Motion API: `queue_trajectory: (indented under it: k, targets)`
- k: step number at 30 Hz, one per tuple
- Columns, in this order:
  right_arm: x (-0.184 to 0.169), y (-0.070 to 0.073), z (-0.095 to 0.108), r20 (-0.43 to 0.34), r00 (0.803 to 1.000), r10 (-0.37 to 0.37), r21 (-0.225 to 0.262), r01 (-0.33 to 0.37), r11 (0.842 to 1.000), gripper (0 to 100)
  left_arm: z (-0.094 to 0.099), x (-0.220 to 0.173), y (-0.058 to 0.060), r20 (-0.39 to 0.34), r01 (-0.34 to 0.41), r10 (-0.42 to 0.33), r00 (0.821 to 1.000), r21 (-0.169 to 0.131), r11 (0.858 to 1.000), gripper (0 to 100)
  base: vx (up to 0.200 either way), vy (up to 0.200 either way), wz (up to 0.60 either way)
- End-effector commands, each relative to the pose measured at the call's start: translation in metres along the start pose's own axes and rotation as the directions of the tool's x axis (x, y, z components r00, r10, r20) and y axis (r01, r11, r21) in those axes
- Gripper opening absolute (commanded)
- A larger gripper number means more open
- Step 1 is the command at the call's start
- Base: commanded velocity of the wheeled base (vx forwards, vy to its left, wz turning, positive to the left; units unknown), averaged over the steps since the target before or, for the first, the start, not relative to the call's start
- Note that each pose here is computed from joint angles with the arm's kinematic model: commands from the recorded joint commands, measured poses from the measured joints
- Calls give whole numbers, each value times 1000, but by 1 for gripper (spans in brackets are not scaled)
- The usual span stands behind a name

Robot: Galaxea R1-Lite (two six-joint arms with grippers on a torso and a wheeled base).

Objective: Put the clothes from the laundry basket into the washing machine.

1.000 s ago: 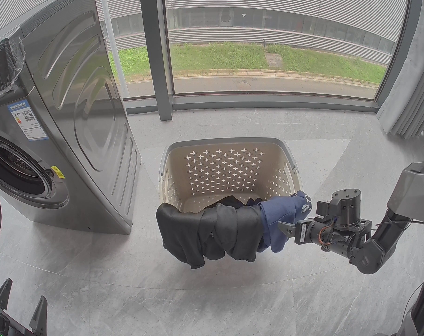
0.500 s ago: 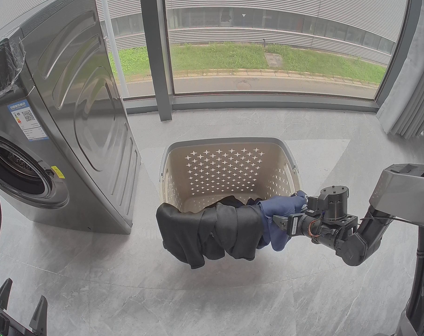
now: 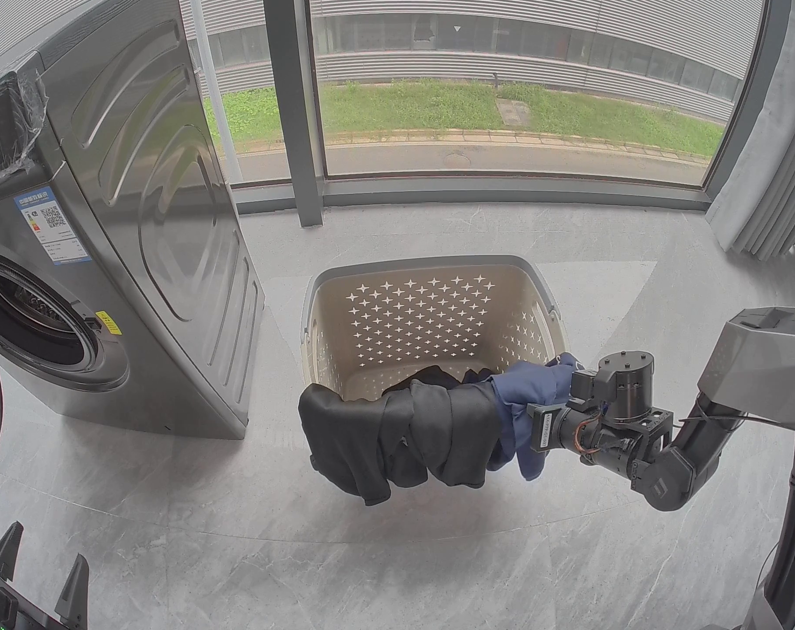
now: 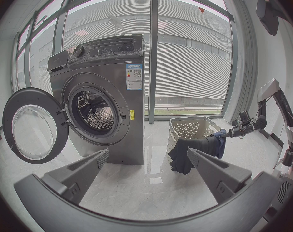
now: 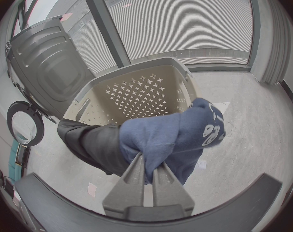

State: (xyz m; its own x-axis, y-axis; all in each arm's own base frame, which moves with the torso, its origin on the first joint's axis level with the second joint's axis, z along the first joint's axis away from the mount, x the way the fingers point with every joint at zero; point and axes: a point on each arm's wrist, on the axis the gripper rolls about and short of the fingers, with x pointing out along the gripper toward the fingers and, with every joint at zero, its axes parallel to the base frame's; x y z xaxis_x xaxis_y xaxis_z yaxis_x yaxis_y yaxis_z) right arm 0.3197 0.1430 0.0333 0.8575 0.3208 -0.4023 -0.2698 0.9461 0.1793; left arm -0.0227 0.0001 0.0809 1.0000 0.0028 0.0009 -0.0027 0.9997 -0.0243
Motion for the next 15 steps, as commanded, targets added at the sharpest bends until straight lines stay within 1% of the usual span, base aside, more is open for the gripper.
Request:
queue_trajectory:
  k: [1, 6, 8, 9, 12, 15]
  targets:
    - [-22, 17, 7, 21, 999, 47, -16, -46, 999, 0, -5, 0, 0, 1, 0, 0, 1000, 0, 1000, 100, 0, 0, 0]
    - [-45, 35, 8, 22, 994, 103, -29, -102, 994, 0, -5, 0, 0, 1, 0, 0, 1000, 0, 1000, 100, 0, 0, 0]
    - [-49, 37, 10, 30, 993, 110, -32, -109, 993, 0, -5, 0, 0, 1, 0, 0, 1000, 0, 1000, 100, 0, 0, 0]
    - [-54, 39, 13, 46, 993, 108, -33, -107, 994, 0, -5, 0, 0, 1, 0, 0, 1000, 0, 1000, 100, 0, 0, 0]
    - [-61, 40, 24, 94, 991, 90, -29, -88, 996, 0, -5, 0, 0, 1, 0, 0, 1000, 0, 1000, 100, 0, 0, 0]
    - [-72, 40, 43, 166, 981, 97, -22, -94, 995, 0, -5, 0, 0, 1, 0, 0, 1000, 0, 1000, 100, 0, 0, 0]
